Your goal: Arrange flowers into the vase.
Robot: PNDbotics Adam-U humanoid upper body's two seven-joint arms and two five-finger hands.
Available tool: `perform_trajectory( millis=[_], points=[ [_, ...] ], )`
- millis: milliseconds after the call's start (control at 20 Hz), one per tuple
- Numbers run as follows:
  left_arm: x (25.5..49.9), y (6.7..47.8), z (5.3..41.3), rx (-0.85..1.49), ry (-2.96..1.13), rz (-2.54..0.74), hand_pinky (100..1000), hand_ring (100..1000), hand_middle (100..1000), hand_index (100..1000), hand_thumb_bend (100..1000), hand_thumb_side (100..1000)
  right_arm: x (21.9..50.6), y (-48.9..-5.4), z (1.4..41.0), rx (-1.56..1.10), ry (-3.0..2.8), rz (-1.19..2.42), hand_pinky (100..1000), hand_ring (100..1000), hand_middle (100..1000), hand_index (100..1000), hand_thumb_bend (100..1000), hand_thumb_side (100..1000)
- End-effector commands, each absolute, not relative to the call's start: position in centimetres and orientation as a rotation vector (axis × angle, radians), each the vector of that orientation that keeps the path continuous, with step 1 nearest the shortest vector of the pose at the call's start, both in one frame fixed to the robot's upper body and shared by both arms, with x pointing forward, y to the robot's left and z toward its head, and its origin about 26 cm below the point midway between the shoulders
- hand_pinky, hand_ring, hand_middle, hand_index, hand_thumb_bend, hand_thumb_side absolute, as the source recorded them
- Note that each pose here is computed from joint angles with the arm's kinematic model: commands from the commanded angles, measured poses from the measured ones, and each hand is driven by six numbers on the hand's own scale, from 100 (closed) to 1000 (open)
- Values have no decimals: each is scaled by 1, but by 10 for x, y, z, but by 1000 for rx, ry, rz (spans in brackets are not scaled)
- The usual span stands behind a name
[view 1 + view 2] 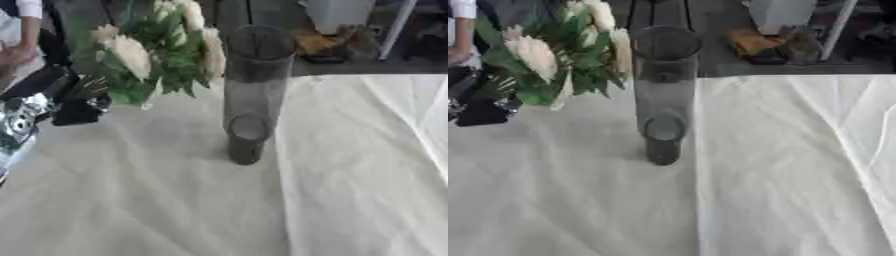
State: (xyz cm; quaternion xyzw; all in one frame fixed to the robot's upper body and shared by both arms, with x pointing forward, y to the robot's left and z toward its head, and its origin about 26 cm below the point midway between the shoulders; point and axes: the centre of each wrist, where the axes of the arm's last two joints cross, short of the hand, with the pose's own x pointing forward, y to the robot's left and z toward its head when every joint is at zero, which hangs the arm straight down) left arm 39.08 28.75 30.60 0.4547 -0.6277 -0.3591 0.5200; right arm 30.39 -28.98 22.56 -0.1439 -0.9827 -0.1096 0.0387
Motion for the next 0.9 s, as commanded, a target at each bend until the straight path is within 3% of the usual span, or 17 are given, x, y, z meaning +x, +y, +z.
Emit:
perform_trajectory(
  millis=[50, 500, 900],
  points=[
    [380, 291, 335, 1138, -1592, -767, 100, 100, 100, 100, 100, 451, 301, -293, 233, -423, -3087, -404, 745, 813, 623, 877, 100, 1000],
    [369, 281, 366, 1119, -1805, -553, 100, 100, 100, 100, 100, 493, 300, -294, 231, -437, -3078, -405, 746, 813, 623, 877, 100, 1000],
    [356, 258, 391, 913, -2103, -322, 100, 100, 100, 100, 100, 580, 300, -294, 230, -429, -3080, -407, 736, 809, 631, 876, 100, 1000]
  ],
)
